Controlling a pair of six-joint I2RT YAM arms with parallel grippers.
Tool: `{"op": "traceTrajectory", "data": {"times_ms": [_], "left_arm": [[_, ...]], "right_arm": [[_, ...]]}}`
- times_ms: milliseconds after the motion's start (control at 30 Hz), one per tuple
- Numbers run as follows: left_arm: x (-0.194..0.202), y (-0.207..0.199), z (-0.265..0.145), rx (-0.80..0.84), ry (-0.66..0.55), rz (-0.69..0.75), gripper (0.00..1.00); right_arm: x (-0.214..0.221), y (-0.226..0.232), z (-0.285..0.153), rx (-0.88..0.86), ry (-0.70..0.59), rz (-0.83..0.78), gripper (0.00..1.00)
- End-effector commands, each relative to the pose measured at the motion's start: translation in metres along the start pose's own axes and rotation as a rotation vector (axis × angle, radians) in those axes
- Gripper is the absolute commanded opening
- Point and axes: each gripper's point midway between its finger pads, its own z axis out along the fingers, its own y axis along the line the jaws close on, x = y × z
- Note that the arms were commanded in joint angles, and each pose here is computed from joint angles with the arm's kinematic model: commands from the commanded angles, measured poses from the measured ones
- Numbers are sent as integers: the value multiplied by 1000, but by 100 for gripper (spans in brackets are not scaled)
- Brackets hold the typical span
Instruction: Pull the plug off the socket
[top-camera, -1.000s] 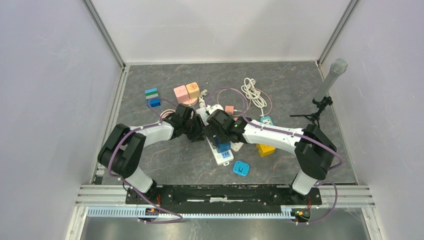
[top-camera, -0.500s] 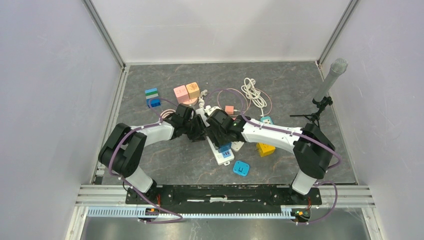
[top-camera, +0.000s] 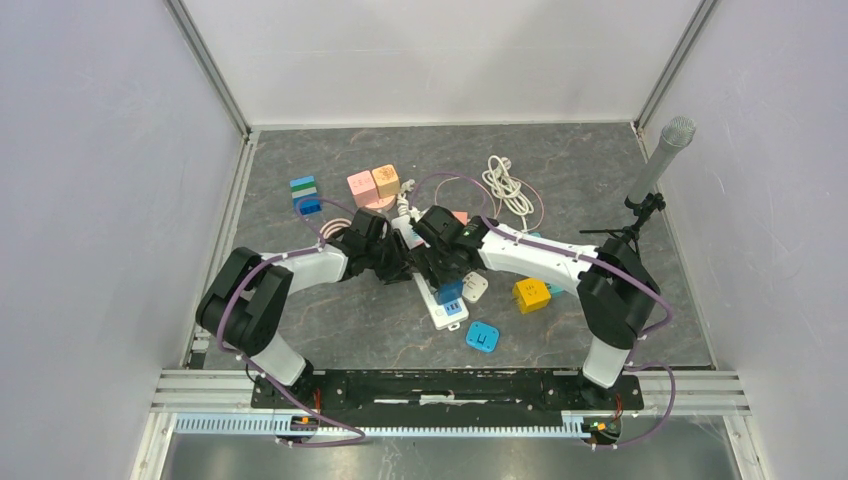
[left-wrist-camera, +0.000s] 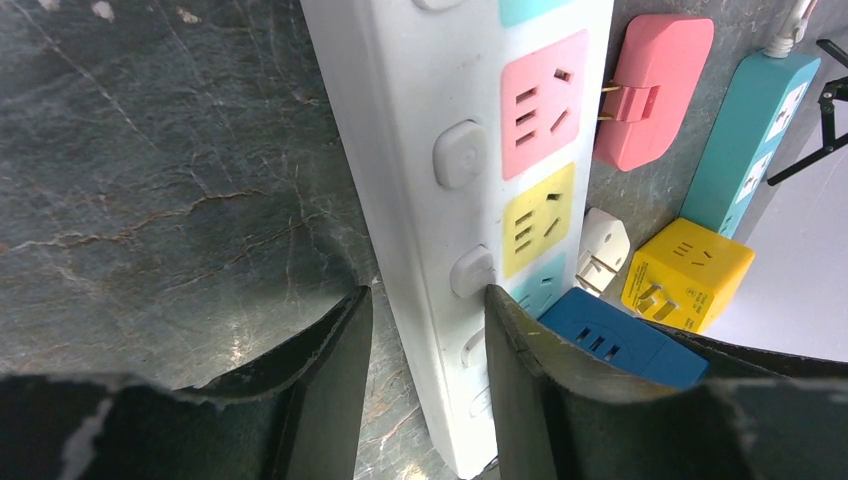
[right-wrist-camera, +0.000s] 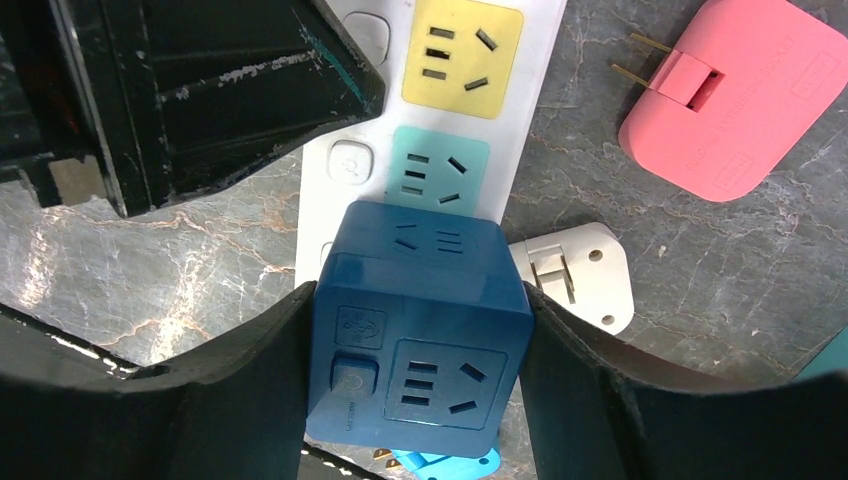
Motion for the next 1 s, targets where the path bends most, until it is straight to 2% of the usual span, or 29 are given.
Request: {"op": "traceTrajectory", "data": {"times_ms": [0, 100, 233, 367, 567, 667, 767, 867, 967], "left_arm": [[42, 94, -1, -355, 86, -41, 50], [43, 98, -2, -373, 84, -43, 50], [45, 101, -2, -387, 89, -46, 49], [46, 104, -2, -398, 95, -48, 49], [48, 108, -1, -411, 101, -56, 49], [48, 109, -1, -416, 99, -56, 49], [48, 109, -1, -417, 99, -56, 49], [47, 108, -1, -418, 99, -55, 49], [48, 110, 0, -425, 103, -55, 49]], "right_arm": [[-52, 53, -24, -230, -169, -30, 0], [-61, 59, -36, -199, -303, -129, 0], [-50, 52, -34, -93, -335, -227, 0], [-44, 47, -33, -77, -329, -180, 0], [-49, 32, -31, -190, -288, -8, 0], [-50, 37, -34, -227, -283, -15, 0], [-52, 46, -35, -216, -299, -79, 0], [-59, 39, -40, -33, -343, -224, 0], [-66, 37, -47, -8, -371, -249, 0]]}}
